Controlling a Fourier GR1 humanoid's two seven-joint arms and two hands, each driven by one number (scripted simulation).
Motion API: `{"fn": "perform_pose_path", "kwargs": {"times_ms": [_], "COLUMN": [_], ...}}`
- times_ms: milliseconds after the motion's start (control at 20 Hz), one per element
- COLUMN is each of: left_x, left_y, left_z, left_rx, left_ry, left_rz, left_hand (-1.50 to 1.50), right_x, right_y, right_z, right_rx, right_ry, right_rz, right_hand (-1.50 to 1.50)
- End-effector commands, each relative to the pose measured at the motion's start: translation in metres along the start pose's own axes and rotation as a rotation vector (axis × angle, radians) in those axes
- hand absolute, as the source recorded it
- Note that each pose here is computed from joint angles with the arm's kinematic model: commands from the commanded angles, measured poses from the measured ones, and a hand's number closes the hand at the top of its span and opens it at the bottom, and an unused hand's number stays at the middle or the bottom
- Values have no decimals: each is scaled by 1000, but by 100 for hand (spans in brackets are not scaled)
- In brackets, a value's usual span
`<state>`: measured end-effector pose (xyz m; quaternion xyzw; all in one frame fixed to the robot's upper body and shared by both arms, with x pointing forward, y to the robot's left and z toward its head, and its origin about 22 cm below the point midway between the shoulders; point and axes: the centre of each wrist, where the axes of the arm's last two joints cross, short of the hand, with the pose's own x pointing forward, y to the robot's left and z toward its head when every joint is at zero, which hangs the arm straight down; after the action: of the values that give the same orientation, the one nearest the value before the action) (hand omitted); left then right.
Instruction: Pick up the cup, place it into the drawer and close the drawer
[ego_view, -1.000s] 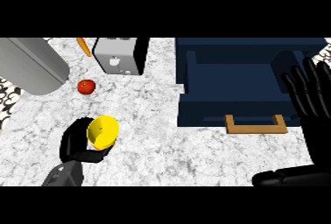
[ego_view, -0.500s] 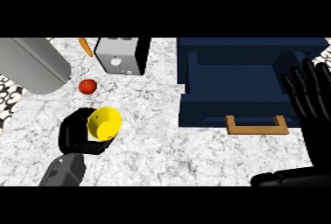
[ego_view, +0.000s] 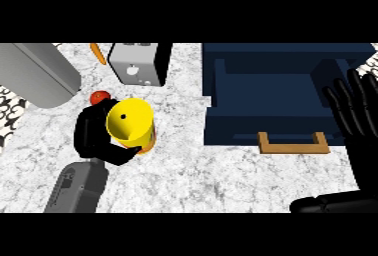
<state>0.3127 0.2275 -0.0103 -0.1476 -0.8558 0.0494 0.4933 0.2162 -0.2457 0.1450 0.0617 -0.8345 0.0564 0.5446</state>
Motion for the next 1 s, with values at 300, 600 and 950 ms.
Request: {"fn": "perform_pose_path", "kwargs": {"times_ms": [300, 600, 950], "left_x": [58, 78, 97], "left_y": [-41, -113, -133], "left_z": [-88, -124, -161], "left_rx": [-46, -64, -84], "left_ry": [-33, -44, -22], "left_rz": [16, -35, -94], "left_hand": [150, 150, 150], "right_x": [1, -7, -10], "right_y": [13, -12, 14], "right_z": [-22, 1, -11], "right_rx": [-5, -8, -22], "right_ry": [0, -6, -11], "right_rz": [11, 21, 3], "right_hand": [-150, -150, -150]}}
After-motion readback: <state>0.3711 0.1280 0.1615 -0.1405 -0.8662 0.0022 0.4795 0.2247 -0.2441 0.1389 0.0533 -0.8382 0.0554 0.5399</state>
